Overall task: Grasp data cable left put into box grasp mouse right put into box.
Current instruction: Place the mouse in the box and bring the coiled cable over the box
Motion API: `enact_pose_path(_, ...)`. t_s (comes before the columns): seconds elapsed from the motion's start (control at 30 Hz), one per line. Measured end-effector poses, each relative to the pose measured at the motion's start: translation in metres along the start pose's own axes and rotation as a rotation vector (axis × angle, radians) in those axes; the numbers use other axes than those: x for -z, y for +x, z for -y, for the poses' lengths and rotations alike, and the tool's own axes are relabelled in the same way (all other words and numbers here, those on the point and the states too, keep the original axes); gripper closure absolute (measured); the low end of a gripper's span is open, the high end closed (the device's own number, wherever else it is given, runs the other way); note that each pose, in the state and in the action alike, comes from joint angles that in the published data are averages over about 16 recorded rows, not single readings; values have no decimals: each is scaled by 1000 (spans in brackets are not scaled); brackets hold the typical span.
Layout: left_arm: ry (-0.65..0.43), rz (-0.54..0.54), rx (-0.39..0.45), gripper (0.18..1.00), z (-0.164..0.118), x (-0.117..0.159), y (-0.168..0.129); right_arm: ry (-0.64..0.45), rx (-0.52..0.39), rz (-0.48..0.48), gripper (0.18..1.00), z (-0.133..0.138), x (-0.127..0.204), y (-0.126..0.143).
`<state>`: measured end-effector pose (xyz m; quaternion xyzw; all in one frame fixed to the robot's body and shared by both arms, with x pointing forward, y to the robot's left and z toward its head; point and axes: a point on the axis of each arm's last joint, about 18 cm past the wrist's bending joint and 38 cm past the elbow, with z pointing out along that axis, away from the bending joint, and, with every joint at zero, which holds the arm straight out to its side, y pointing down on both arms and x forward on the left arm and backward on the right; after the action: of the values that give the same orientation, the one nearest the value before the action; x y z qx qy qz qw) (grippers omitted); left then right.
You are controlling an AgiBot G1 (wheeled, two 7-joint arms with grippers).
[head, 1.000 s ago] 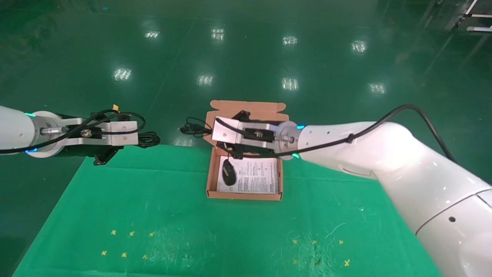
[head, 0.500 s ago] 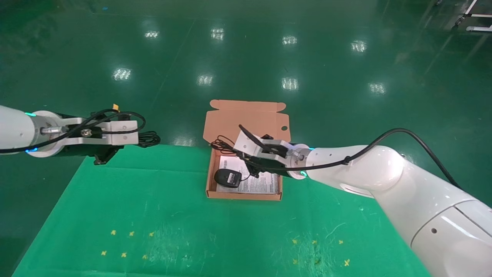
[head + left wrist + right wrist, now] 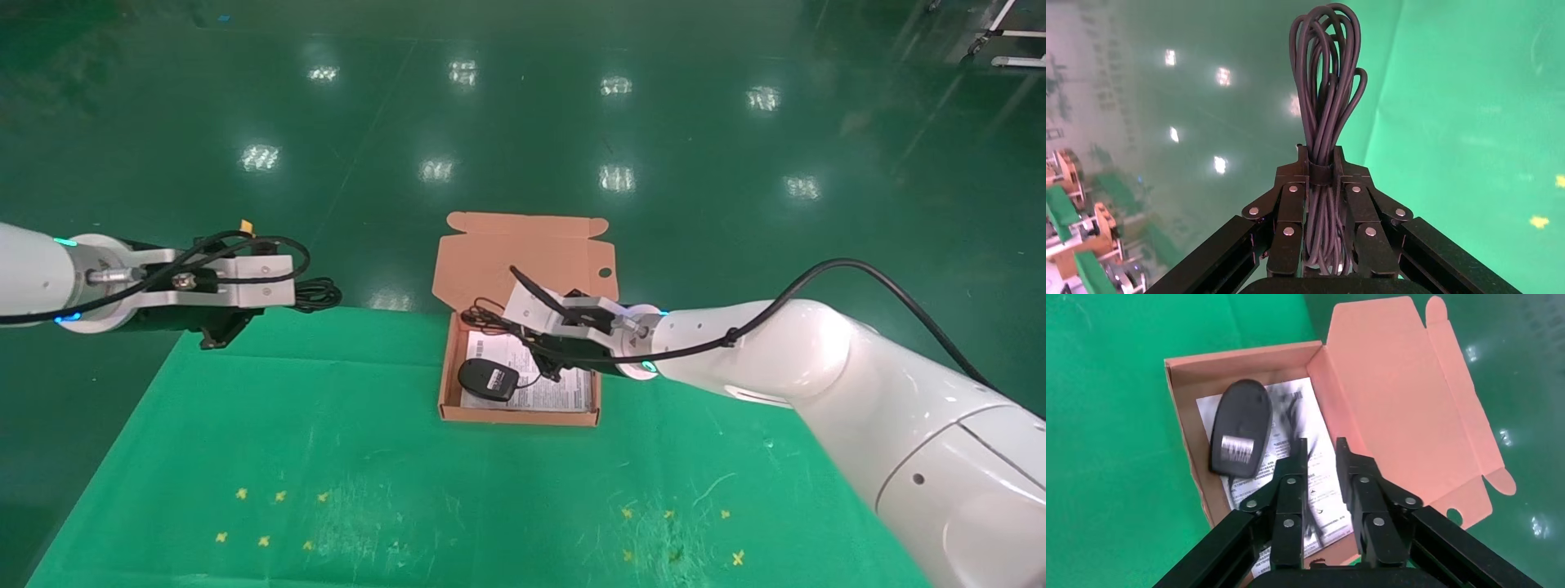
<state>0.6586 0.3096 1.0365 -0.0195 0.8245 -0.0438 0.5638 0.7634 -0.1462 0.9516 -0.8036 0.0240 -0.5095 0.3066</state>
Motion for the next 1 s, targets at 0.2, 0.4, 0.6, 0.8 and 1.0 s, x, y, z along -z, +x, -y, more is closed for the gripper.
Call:
enact_pose_path(0.2, 43, -5, -34, 937, 19, -9, 4, -7, 0, -6, 886, -8, 7, 5)
enact_pose_path(0.4, 96, -4, -76, 937, 43, -25, 9, -20, 3, -32, 814, -21, 22, 19)
enact_pose_path(0.6, 149, 6, -112, 937, 70, -49, 14, -35, 7, -78, 705, -38, 47, 43)
enact_pose_path(0.8, 196, 16, -148, 937, 100, -83, 22, -53, 10, -128, 560, -59, 81, 66)
enact_pose_path(1.0, 243, 19, -187, 937, 131, -114, 37, -72, 10, -163, 401, -80, 118, 77)
